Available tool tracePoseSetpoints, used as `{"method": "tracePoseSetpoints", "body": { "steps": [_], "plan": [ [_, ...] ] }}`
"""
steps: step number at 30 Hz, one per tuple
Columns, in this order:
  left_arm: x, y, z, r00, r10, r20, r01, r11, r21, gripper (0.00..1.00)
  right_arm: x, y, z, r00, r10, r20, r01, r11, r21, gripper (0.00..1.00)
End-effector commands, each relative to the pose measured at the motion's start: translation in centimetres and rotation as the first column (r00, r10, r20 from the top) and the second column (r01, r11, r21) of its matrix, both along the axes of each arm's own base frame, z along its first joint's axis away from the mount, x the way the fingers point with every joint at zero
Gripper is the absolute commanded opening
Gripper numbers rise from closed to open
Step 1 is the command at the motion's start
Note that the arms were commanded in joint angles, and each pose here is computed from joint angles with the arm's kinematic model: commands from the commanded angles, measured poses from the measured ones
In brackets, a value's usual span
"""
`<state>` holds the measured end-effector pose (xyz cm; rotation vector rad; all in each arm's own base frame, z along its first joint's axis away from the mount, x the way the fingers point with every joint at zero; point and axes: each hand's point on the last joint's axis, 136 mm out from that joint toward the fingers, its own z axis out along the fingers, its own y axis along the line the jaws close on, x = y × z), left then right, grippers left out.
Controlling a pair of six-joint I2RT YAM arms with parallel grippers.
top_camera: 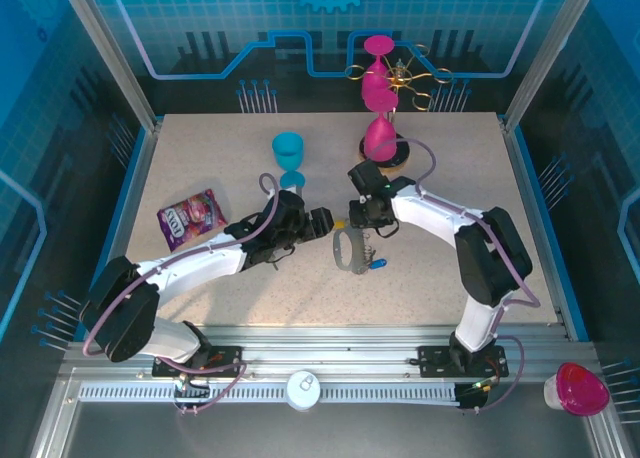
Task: Put the keys on the keyring
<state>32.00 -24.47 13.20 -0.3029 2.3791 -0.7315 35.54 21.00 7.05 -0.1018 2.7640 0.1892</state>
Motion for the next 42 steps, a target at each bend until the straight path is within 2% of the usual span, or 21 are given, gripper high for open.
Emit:
{"method": "tracePoseSetpoints", "body": {
  "steps": [1, 5, 11, 26, 28, 29, 34, 42],
  "plan": [
    [-0.5, 1.1, -0.4, 0.999, 0.034, -0.016, -0.034, 0.999, 0.008, 0.84, -0.1, 0.6, -0.3, 1.000, -0.004, -0.024, 0.003, 1.000, -0.029, 0.33],
    [-0.5, 1.1, -0.4, 0.999, 0.035, -0.016, -0.035, 0.999, 0.007, 0.83, 0.2, 1.4, -1.0, 0.999, 0.014, -0.038, -0.015, 0.999, -0.047, 0.31],
    [-0.6, 1.2, -0.5, 0.999, 0.040, -0.016, -0.040, 0.999, 0.007, 0.83, 0.5, 0.4, -2.3, 0.998, -0.009, -0.062, -0.001, 0.988, -0.153, 0.26],
    [-0.6, 1.2, -0.5, 0.999, 0.043, -0.018, -0.043, 0.999, 0.003, 0.83, 1.3, 0.5, -4.0, 0.996, -0.012, -0.090, -0.007, 0.979, -0.205, 0.18],
    [-0.6, 1.2, -0.5, 0.999, 0.042, -0.019, -0.042, 0.999, 0.004, 0.83, 1.5, 0.2, -3.9, 0.996, -0.016, -0.085, -0.002, 0.976, -0.217, 0.15],
    [-0.6, 1.3, -0.5, 0.999, 0.044, -0.018, -0.044, 0.999, 0.003, 0.83, 1.5, 0.2, -3.7, 0.997, -0.016, -0.081, -0.002, 0.975, -0.221, 0.09],
    [-0.6, 1.2, -0.4, 0.999, 0.044, -0.017, -0.044, 0.999, 0.001, 0.83, 1.5, 0.0, -2.4, 0.998, 0.000, -0.061, -0.015, 0.971, -0.238, 0.00],
    [-0.5, 1.4, -0.1, 0.999, 0.048, -0.005, -0.048, 0.999, 0.007, 0.82, 1.1, 1.2, 2.4, 0.997, 0.076, 0.021, -0.072, 0.989, -0.129, 0.00]
  ]
}}
